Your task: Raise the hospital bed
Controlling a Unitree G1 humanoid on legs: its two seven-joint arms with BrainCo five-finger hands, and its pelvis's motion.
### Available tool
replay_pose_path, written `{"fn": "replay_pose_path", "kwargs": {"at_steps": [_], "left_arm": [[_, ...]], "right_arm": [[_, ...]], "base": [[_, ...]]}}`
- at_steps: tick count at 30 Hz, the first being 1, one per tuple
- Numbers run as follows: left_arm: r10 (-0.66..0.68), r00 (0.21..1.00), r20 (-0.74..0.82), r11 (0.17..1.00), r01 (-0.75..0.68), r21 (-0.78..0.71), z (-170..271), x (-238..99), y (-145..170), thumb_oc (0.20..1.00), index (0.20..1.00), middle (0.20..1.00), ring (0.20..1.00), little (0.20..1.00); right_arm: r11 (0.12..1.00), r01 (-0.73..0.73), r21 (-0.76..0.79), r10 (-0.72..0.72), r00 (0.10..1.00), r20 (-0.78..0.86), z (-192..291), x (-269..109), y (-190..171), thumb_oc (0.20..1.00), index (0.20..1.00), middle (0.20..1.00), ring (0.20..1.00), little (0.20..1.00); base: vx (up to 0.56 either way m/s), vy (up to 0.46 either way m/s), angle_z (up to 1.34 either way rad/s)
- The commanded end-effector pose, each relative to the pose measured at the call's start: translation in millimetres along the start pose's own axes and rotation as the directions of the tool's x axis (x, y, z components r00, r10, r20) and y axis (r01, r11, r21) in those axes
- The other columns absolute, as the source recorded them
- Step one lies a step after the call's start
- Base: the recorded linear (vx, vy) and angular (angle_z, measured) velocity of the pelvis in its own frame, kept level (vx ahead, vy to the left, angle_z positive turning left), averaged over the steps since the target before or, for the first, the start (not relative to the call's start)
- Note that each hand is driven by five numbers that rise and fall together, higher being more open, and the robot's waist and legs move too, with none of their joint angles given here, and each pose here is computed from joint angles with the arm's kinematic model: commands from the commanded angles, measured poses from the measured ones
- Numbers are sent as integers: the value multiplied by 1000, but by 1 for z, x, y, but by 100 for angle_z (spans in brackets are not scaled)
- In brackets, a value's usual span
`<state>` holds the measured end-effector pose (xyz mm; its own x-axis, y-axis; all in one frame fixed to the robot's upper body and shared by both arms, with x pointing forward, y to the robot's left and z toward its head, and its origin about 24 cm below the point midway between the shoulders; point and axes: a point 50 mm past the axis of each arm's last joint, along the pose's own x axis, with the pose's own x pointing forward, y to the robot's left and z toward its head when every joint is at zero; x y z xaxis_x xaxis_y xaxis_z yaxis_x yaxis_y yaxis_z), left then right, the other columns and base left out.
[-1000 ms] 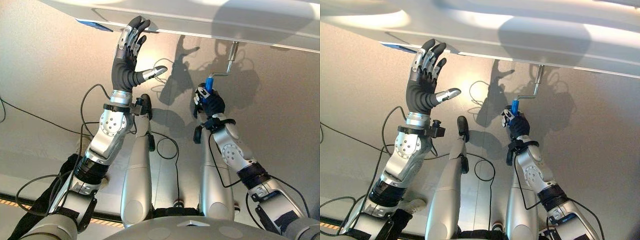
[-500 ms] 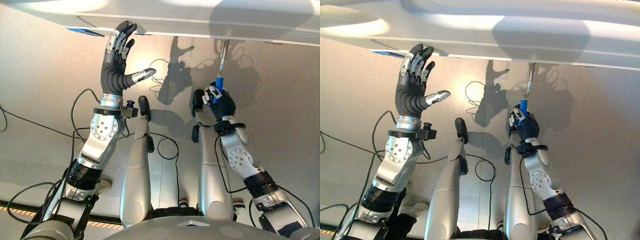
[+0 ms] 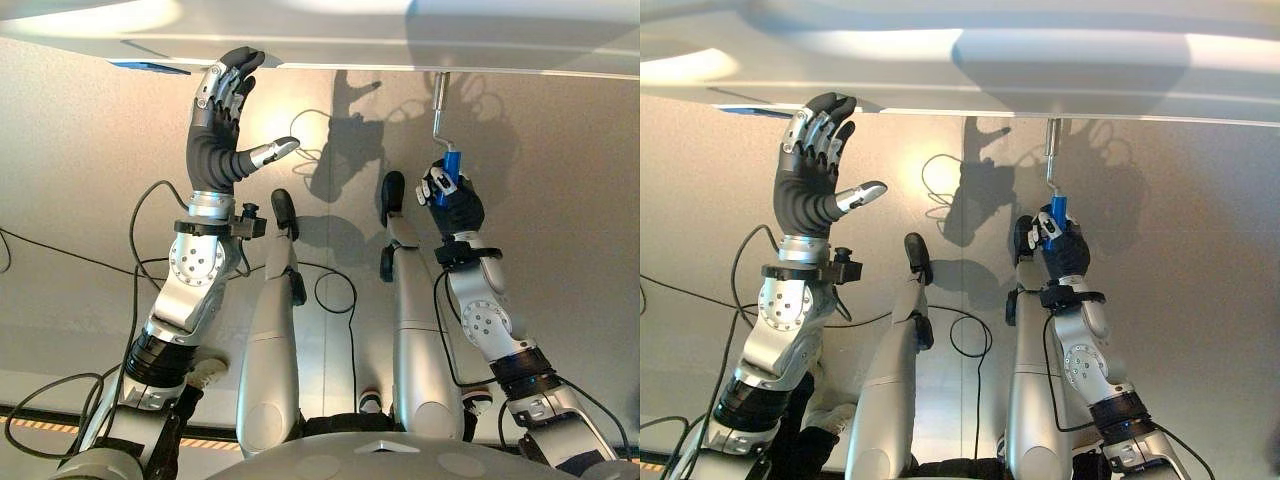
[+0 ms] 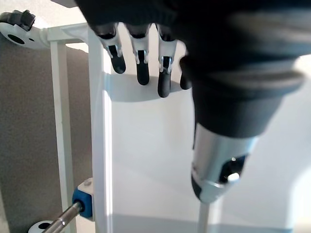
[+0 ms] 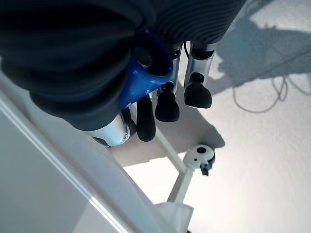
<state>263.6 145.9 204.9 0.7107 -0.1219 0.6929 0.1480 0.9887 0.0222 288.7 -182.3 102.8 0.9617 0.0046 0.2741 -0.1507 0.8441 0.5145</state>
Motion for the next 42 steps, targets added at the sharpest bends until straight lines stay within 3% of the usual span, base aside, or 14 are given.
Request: {"fn": "replay_pose_path", "kwargs": {"at_steps": [1, 2, 3, 9, 13, 15, 16, 19, 21, 26, 31, 37, 42], "left_arm": [[-87, 970, 225, 995, 94, -22, 42, 12, -10, 1000, 1000, 1000, 1000, 1000], [-87, 969, 230, 995, 95, -22, 43, 13, -10, 1000, 1000, 1000, 1000, 1000], [-89, 971, 221, 994, 100, -41, 41, 11, -12, 1000, 1000, 1000, 1000, 1000], [-128, 973, 191, 984, 148, -94, 37, 6, -21, 1000, 1000, 1000, 1000, 1000], [-160, 969, 186, 977, 182, -110, 38, 6, -25, 1000, 1000, 1000, 1000, 1000], [-165, 969, 183, 975, 188, -118, 37, 6, -26, 1000, 1000, 1000, 1000, 1000], [-182, 967, 178, 971, 205, -123, 37, 6, -29, 1000, 1000, 1000, 1000, 1000], [-201, 962, 185, 965, 227, -129, 38, 7, -31, 1000, 1000, 1000, 1000, 1000], [-213, 959, 188, 958, 243, -155, 37, 8, -36, 1000, 1000, 1000, 1000, 1000], [-229, 954, 194, 946, 265, -185, 37, 10, -43, 1000, 1000, 1000, 1000, 1000], [-214, 956, 201, 945, 255, -206, 38, 14, -46, 1000, 1000, 1000, 1000, 1000], [-182, 962, 205, 952, 224, -206, 40, 17, -44, 1000, 1000, 1000, 1000, 1000], [-140, 966, 218, 960, 186, -208, 42, 22, -42, 1000, 1000, 1000, 1000, 1000]], "right_arm": [[970, 238, 47, -224, 804, 551, 116, 8, -41, 200, 200, 200, 200, 200], [971, 236, 47, -222, 802, 554, 117, 9, -40, 200, 200, 200, 200, 200], [928, 372, 16, -322, 779, 538, 115, 11, -59, 200, 200, 200, 200, 200], [760, 630, -160, -536, 747, 394, 106, 27, -113, 200, 200, 200, 200, 200], [633, 698, -334, -633, 715, 296, 115, 36, -145, 200, 200, 200, 200, 200], [619, 698, -361, -641, 714, 281, 119, 39, -148, 200, 200, 200, 200, 200], [559, 717, -417, -695, 679, 236, 123, 35, -163, 200, 200, 200, 200, 200], [492, 710, -503, -745, 643, 179, 126, 32, -174, 200, 200, 200, 200, 200], [444, 657, -610, -761, 635, 130, 123, 31, -178, 200, 200, 200, 200, 200], [440, 540, -718, -752, 658, 35, 95, 45, -164, 200, 200, 200, 200, 200], [494, 365, -789, -676, 732, -85, 51, 73, -126, 200, 200, 200, 200, 200], [444, 131, -887, -561, 812, -161, 21, 99, -80, 200, 200, 200, 200, 200], [400, -83, -913, -374, 894, -245, -12, 118, -23, 200, 200, 200, 200, 200]], "base": [[0, 0, 0], [0, 0, 0], [0, 0, 0], [-2, 4, 1], [5, 19, 4], [11, 17, 7], [10, 21, 11], [9, 41, 12], [4, 27, 15], [10, 45, 17], [24, 65, 7], [27, 76, 5], [24, 89, 2]]}}
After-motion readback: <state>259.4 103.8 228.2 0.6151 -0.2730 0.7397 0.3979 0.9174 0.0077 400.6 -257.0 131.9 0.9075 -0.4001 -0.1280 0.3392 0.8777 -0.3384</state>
